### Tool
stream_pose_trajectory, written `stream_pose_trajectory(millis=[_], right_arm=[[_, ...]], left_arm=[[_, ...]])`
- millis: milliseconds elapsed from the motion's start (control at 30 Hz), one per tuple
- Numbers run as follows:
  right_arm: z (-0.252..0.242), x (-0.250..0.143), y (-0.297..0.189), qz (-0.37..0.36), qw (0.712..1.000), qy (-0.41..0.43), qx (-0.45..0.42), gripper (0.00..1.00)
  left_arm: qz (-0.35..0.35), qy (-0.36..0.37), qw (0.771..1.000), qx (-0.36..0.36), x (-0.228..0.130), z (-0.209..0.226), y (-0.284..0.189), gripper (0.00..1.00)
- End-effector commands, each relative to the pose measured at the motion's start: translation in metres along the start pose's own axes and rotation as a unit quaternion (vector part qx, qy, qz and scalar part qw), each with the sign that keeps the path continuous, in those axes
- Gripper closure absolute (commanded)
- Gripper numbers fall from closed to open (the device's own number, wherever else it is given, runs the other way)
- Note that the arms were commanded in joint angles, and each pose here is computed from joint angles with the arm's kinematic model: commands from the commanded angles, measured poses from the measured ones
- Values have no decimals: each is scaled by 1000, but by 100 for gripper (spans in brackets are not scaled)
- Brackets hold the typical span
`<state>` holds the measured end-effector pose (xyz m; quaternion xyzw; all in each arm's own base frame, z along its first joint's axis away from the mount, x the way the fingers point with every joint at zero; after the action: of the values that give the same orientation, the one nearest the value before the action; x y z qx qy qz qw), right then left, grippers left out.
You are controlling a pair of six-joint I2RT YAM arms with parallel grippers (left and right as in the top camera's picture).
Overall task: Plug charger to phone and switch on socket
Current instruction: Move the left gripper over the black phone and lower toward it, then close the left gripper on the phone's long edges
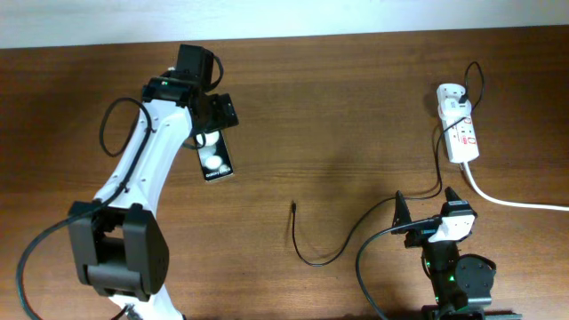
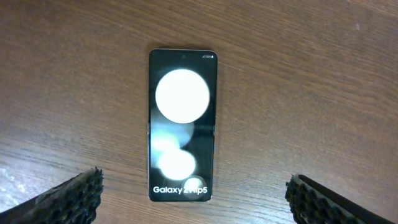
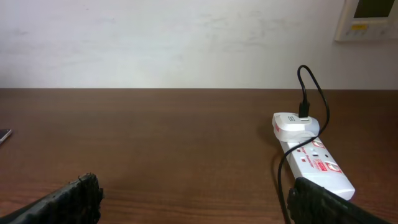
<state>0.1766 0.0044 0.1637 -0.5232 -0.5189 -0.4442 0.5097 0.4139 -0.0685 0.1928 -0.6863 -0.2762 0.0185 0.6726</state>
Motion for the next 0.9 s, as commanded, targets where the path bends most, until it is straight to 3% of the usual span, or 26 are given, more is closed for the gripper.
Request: stream_pose_trajectory(millis=[0, 100, 233, 333, 767, 867], right_arm=[[1, -2, 0, 1, 1000, 6, 2, 1], [1, -2, 0, 1, 1000, 6, 2, 1], [1, -2, 0, 1, 1000, 6, 2, 1], [1, -2, 0, 1, 1000, 6, 2, 1], [1, -2, 0, 1, 1000, 6, 2, 1], [1, -2, 0, 1, 1000, 6, 2, 1]], left_arm=[[29, -22, 999, 35, -4, 1, 36, 1], [66, -23, 996, 50, -12, 5, 68, 1], [68, -23, 996, 47, -10, 6, 72, 1], [129, -49, 990, -5, -5, 23, 91, 1], [96, 24, 995, 29, -11, 6, 90, 1], [89, 30, 995, 22, 7, 1, 77, 1]])
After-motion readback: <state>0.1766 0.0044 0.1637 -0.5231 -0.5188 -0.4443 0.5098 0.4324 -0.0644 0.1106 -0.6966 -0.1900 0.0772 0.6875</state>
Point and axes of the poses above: each gripper's point midway between its finger pads, its own y axis out along the fingers, its own z axis along the line the jaws close on, x = y × z, the point moved 7 cm from there along -y, back along the fingers, and after that the axes turned 7 degrees about -y, right-handed, at the moved point
